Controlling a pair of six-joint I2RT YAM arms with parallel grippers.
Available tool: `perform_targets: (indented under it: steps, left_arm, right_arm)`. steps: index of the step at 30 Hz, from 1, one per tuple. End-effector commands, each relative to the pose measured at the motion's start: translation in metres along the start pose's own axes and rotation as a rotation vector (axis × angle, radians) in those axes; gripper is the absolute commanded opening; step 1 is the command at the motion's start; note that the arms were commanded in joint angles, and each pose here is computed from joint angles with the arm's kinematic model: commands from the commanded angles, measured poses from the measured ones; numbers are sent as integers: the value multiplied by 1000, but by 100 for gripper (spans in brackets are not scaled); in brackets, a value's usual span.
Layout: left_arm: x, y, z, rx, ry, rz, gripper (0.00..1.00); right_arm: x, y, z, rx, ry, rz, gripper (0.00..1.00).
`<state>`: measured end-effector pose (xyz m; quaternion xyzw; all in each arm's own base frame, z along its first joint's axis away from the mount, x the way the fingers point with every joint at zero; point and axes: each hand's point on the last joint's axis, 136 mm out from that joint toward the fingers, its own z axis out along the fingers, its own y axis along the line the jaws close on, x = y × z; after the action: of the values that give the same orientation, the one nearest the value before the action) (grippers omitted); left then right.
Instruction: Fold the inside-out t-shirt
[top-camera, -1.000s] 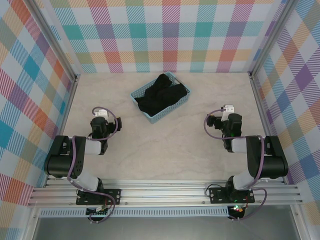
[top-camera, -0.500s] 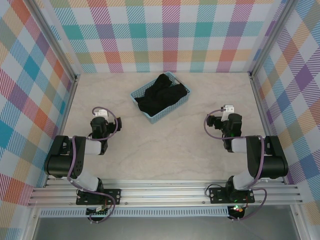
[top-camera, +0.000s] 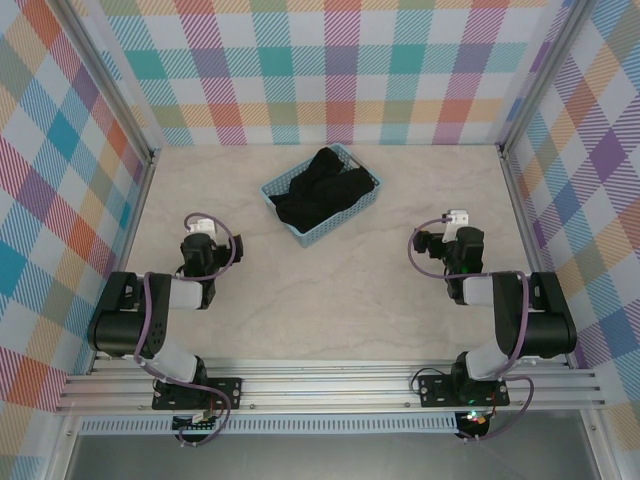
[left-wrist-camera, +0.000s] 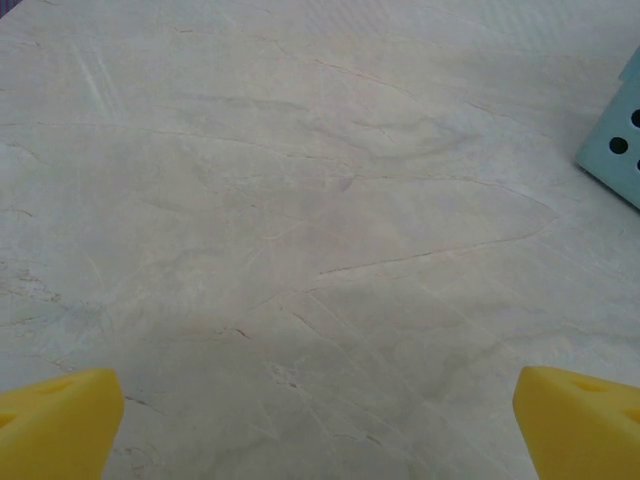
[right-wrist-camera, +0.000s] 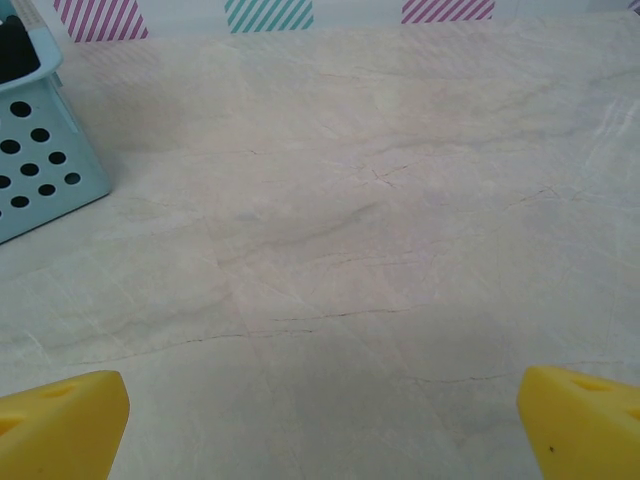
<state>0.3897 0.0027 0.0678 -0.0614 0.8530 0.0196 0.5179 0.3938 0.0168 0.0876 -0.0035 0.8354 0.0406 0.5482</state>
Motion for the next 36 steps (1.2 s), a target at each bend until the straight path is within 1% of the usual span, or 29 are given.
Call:
perform_targets:
  steps: [1,3,5,6,7,9,10,11,12,13,15,17,19,21,26,30,33,36]
  left_arm:
    - [-39,5,-12,-58,-15,-32,100]
    - [-55,10,-22,-88,-24,-78,100]
    - [-71,12,-35,-93,-39,-171,100]
    - [-78,5,-40,-48,-44,-201,100]
    - [-85,-6,-44,15,-51,-215,100]
    - [-103,-40,-52,204,-53,-246,98]
    - [-109,-56,-55,285,-46,-247,98]
    - [-113,-75,-56,365,-23,-238,97]
    - [-115,-92,-55,413,6,-212,97]
    - [-114,-103,-52,428,40,-183,96]
    - [-110,-112,-39,387,122,-138,93]
    - [-107,-106,-24,309,185,-158,90]
    - [-102,-101,-16,267,221,-168,88]
    - [-99,-101,-14,264,228,-182,88]
    - [-92,-90,-20,214,233,-175,89]
    - [-86,-86,-27,206,242,-166,89]
    - [-82,-84,-28,202,244,-163,89]
    - [-79,-84,-28,201,251,-160,89]
  right_arm:
    - [-27,-13,-16,77,-59,41,100]
    - [-41,-25,-32,150,-77,78,100]
    - [-58,-42,-54,252,-126,242,100]
    - [-65,-39,-63,237,-138,290,100]
    - [-73,-30,-66,186,-133,317,100]
    - [-86,5,-65,36,-82,330,96]
    - [-90,28,-61,-22,-46,281,95]
    - [-90,57,-55,-69,10,192,95]
    - [-89,89,-50,-118,63,96,95]
    - [-88,114,-45,-162,103,32,96]
    - [-80,167,-36,-294,203,-46,96]
    - [-74,204,-27,-361,281,-94,96]
    - [-69,236,-14,-380,327,-194,97]
    - [-66,257,4,-363,371,-280,99]
    - [-58,279,45,-360,463,-394,100]
    - [-42,271,74,-296,531,-544,100]
    - [-34,270,96,-306,587,-566,100]
    - [-23,278,121,-311,622,-589,100]
